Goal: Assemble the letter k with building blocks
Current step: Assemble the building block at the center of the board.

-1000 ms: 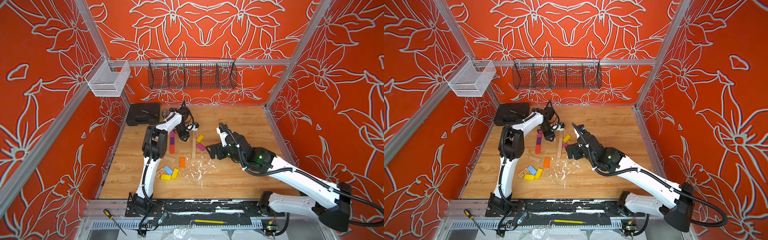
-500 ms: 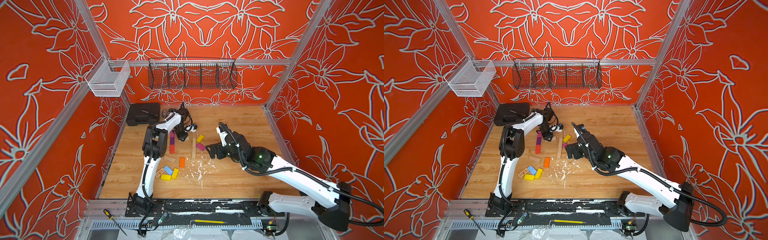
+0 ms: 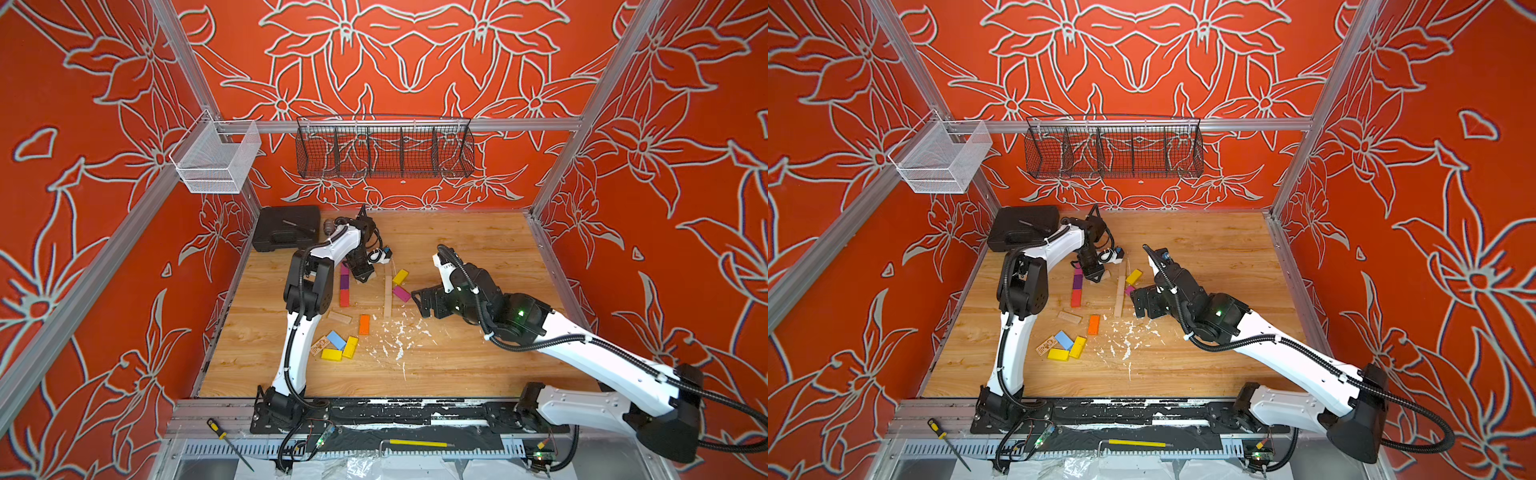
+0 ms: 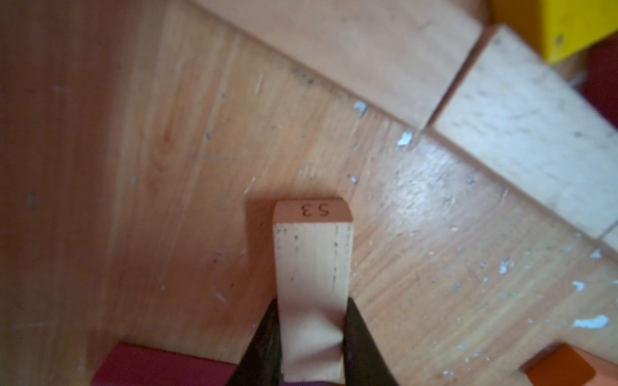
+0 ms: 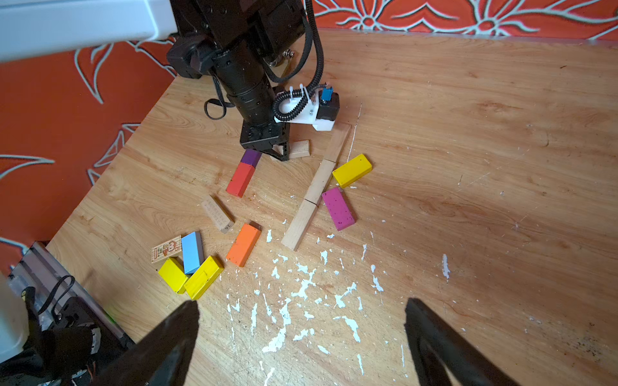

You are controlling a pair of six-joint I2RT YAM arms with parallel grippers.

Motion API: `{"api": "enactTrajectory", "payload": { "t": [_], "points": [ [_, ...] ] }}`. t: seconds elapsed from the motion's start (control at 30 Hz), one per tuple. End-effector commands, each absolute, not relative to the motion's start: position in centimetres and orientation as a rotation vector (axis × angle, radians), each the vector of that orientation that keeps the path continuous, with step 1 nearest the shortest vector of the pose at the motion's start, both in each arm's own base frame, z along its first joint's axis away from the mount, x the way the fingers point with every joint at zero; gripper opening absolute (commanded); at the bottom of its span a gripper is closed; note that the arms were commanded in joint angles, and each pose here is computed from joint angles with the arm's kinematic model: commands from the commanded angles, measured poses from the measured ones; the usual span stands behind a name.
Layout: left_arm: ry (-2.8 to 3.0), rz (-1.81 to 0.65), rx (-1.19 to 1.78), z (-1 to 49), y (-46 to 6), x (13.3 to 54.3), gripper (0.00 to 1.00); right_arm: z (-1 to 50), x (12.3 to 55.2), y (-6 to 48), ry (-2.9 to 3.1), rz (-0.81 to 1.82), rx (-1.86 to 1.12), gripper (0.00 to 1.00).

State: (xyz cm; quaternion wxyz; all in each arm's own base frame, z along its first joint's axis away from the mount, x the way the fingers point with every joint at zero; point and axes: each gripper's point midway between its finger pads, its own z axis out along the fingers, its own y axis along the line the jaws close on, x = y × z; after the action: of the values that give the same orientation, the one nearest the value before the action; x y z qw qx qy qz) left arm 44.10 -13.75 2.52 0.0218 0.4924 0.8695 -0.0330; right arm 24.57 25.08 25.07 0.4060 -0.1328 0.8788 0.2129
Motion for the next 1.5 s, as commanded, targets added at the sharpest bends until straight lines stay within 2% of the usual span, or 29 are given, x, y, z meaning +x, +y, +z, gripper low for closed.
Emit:
{"api": "enactTrajectory", "payload": {
  "t": [0.0,0.83,1.47],
  "points": [
    [2.759,-0.101,1.525,2.4,-12.6,43.0,0.25,26.1,24.8,25.1,2.201,0.567,-0.299,0.98],
    [2.856,-0.063,1.383,1.8,-11.7,44.1,0.22,26.1,24.6,25.2,2.202,0.59,-0.292,0.98],
    [2.856,-0.054,1.378,2.0,-11.6,44.2,0.35,26.2,24.6,25.4,2.201,0.594,-0.295,0.98]
  ]
}}
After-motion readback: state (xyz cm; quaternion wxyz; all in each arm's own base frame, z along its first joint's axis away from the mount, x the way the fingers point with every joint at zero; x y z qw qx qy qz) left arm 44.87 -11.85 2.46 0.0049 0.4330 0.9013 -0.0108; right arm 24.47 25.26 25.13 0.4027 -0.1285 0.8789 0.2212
